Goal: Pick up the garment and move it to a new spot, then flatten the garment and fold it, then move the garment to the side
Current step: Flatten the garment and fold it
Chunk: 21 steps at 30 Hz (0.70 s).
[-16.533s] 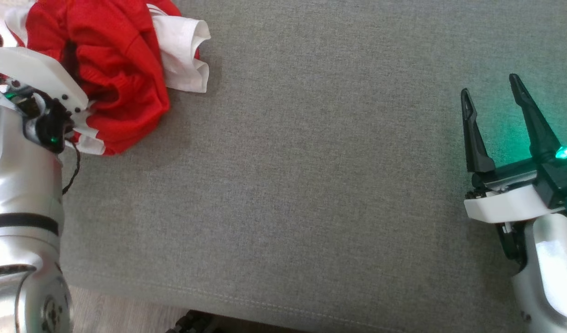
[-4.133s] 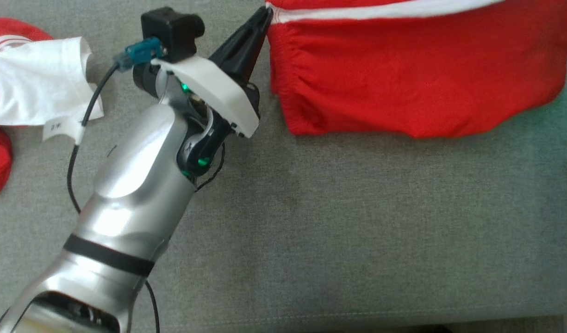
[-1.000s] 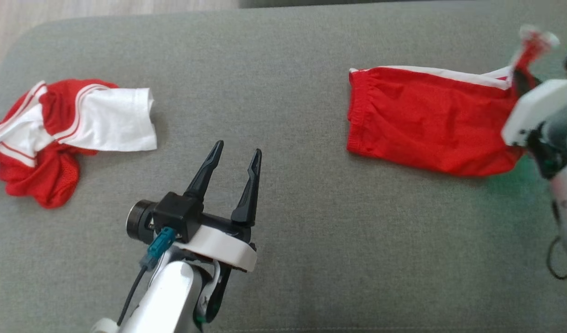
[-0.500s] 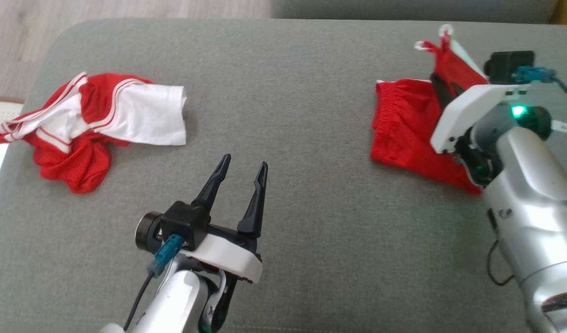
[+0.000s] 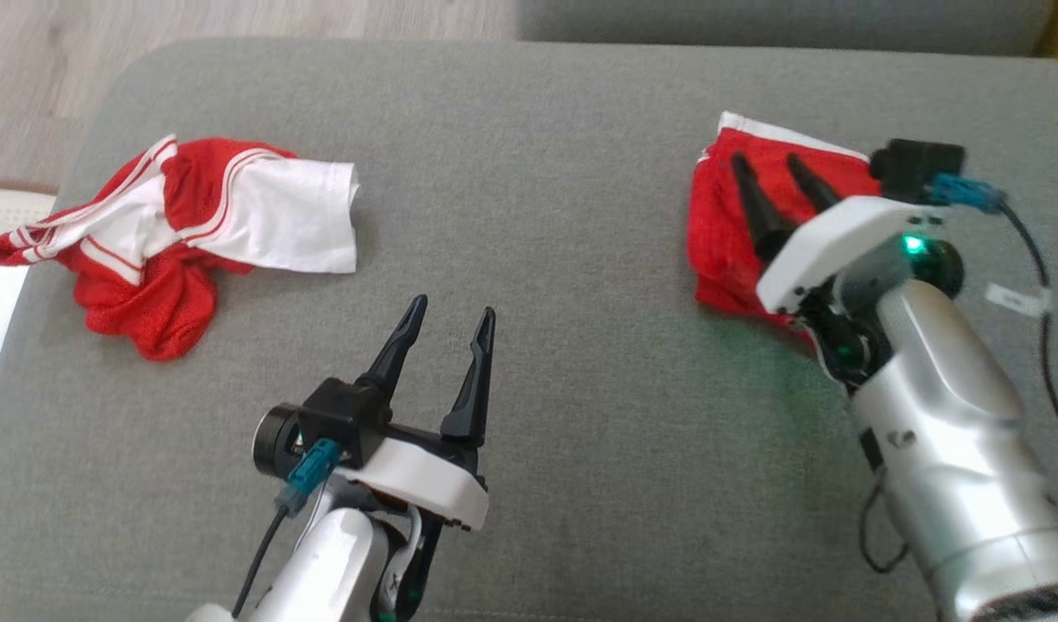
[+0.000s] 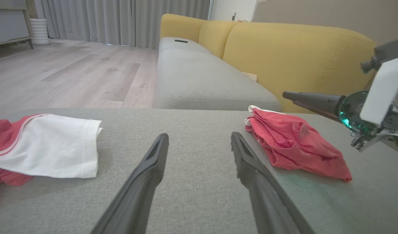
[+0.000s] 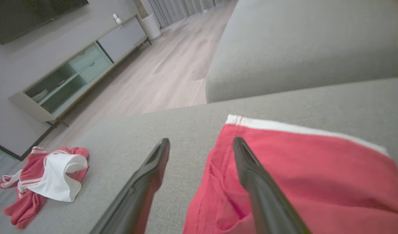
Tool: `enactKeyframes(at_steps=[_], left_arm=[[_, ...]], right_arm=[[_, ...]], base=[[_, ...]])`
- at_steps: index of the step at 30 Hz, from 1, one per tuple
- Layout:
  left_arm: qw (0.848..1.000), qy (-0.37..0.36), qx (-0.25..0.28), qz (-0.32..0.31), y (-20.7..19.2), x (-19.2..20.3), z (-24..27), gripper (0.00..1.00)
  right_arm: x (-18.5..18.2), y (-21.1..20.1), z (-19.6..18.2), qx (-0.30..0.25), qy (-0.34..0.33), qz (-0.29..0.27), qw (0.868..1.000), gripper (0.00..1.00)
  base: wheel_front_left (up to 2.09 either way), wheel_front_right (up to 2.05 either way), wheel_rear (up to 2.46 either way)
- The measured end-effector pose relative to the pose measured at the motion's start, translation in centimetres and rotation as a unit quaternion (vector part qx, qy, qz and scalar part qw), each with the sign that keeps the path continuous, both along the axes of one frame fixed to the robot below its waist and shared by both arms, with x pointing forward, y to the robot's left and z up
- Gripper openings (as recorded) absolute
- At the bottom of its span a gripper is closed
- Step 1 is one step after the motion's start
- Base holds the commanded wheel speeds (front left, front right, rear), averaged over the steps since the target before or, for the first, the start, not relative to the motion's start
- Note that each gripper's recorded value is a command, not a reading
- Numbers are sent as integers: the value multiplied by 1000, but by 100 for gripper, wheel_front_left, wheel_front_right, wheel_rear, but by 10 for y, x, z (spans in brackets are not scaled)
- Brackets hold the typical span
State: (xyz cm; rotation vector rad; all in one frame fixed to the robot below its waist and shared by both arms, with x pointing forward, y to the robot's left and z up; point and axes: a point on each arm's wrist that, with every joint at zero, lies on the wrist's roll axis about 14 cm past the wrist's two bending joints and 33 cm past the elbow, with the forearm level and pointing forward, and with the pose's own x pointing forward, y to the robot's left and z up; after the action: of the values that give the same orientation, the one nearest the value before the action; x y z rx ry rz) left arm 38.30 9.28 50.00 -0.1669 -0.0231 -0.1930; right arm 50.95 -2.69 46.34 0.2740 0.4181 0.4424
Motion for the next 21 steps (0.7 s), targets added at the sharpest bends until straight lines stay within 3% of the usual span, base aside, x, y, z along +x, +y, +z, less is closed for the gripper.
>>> enactKeyframes(at_steps=[4,10,21], left_arm=[[1000,-4,-5,-3,-5,-5,3,100],[1000,7,-11,-15,-15,-20,-3,100],[1000,-14,-14,-5,-9,-40,9,100]], right_arm=[[-5,-49,19,-3,-64,-48,997,100],[-48,-127,-5,-26,-53,-123,991,100],[-114,-149,16,-17,-131,-151,980,100]], base=[[0,0,0],[0,0,0],[0,0,0]])
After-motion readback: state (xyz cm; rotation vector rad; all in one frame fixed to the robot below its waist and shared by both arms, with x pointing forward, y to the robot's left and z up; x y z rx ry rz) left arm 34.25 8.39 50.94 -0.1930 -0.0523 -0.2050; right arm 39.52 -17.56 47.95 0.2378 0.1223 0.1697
